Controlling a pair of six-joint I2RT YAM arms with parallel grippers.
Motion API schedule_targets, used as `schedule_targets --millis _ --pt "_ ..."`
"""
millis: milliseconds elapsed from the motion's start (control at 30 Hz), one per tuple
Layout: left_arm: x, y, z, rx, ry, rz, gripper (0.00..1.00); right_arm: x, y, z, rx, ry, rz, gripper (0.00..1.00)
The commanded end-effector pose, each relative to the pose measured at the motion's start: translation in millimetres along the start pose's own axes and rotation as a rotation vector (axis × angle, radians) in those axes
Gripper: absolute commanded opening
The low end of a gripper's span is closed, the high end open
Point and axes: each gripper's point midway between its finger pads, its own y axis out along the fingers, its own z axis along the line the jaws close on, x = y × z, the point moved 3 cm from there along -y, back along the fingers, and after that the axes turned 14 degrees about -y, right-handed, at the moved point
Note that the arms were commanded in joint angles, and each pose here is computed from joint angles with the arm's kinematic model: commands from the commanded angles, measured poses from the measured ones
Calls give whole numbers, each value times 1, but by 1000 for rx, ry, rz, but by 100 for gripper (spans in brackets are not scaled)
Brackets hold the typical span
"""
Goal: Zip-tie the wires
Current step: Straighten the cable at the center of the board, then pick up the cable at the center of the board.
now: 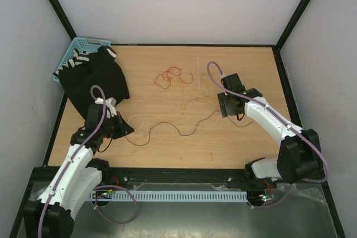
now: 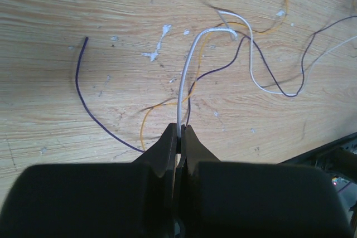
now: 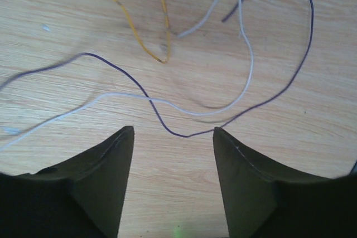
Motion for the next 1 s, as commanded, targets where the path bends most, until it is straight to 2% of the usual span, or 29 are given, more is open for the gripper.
schedule_targets --millis 0,167,333,467,600,633,800,967 --pt "-1 5 13 55 -37 -13 0 34 -25 5 80 39 -125 71" --pt "-2 8 20 91 -63 -22 1 53 -26 9 113 56 -176 79" --pt "-6 11 28 125 -89 -13 14 70 -20 15 148 67 -208 83" --pt "-5 12 32 147 -92 -25 26 98 -21 22 200 81 -278 87" --pt "5 9 31 151 -101 -68 56 133 -18 31 227 78 -335 89" --pt "8 8 30 151 -95 -78 61 143 -17 34 237 75 -352 89" --pt "30 -2 14 121 -79 -141 73 199 2 59 328 60 -439 88" --pt "58 -20 -20 37 27 -202 77 257 33 80 377 31 -491 88"
